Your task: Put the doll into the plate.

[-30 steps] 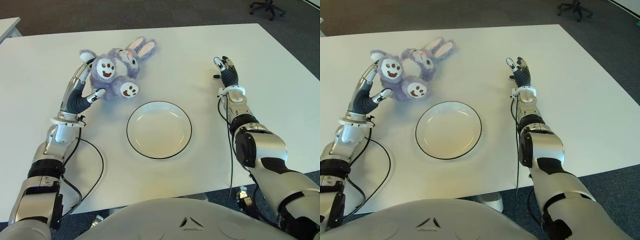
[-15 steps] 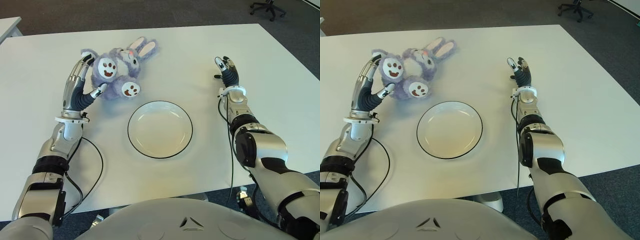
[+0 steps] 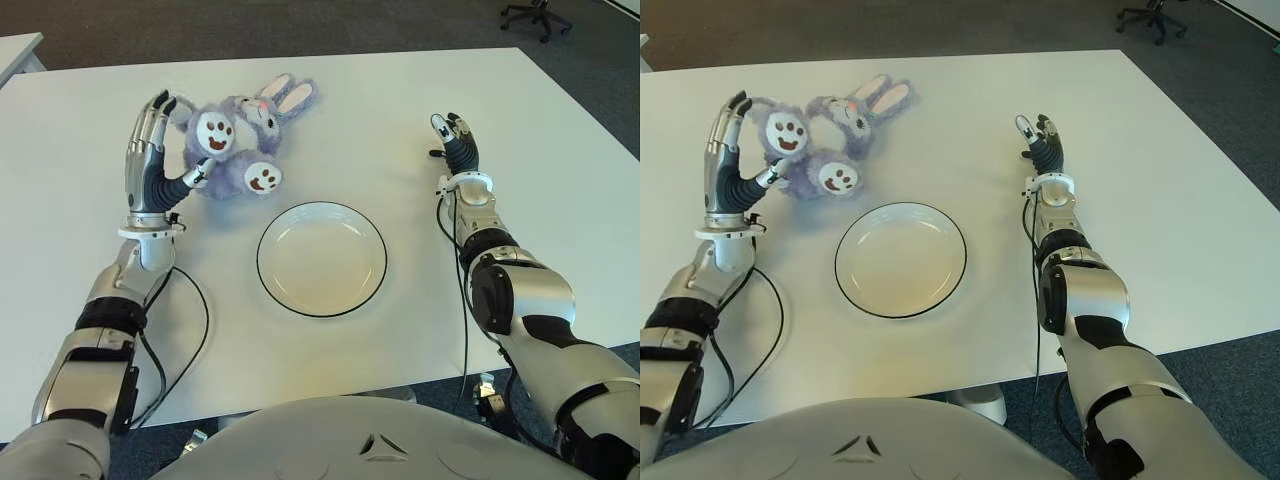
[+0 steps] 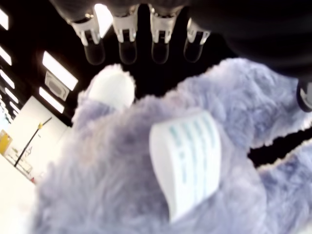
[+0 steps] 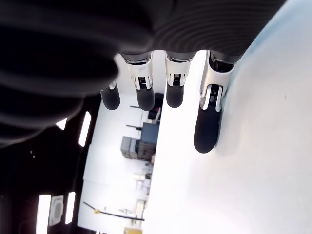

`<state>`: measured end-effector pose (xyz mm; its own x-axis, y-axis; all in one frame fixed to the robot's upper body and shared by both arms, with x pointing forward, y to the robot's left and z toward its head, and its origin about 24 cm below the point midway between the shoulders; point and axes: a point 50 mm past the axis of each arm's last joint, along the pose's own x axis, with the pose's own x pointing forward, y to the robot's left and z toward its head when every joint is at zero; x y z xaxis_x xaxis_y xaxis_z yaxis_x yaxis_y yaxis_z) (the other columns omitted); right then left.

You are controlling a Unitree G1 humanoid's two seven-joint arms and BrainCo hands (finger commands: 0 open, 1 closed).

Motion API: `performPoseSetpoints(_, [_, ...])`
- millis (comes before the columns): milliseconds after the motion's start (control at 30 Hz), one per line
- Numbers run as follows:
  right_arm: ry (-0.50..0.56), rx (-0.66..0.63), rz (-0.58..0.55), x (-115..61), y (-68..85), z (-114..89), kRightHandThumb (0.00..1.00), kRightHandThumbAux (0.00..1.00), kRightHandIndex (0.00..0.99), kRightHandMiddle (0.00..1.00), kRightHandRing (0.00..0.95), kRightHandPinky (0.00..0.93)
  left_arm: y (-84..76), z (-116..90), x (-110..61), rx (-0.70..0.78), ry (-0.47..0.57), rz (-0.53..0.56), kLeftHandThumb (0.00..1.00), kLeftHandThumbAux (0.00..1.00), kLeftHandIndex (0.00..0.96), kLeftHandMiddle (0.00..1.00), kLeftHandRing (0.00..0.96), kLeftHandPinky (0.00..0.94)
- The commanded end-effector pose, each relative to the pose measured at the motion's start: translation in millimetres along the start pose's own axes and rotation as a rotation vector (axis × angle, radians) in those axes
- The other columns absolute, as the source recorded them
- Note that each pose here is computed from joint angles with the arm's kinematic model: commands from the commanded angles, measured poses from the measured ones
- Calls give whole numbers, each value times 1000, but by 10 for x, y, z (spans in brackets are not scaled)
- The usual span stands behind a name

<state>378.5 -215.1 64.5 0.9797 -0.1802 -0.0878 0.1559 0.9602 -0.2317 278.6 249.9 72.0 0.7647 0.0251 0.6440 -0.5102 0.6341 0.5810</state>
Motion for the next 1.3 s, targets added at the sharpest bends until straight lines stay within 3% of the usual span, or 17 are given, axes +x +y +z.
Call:
performPoseSetpoints(33, [193,0,32,-166,84,-450,0,374,0,0,0,0,-103,-24,-94,3,23,-17,141,230,0,26,18,0])
performPoseSetpoints(500, [190,0,32,-159,87,-437,0,376,0,0,0,0,-146,-15,-14,36,10,-13,167,250,0,37,28,0])
performPoseSetpoints(1300, [188,9,28,-153,88,-424,0,372,0,0,0,0,-191,34,65,7,-1,-56,92,262,0,36,42,0])
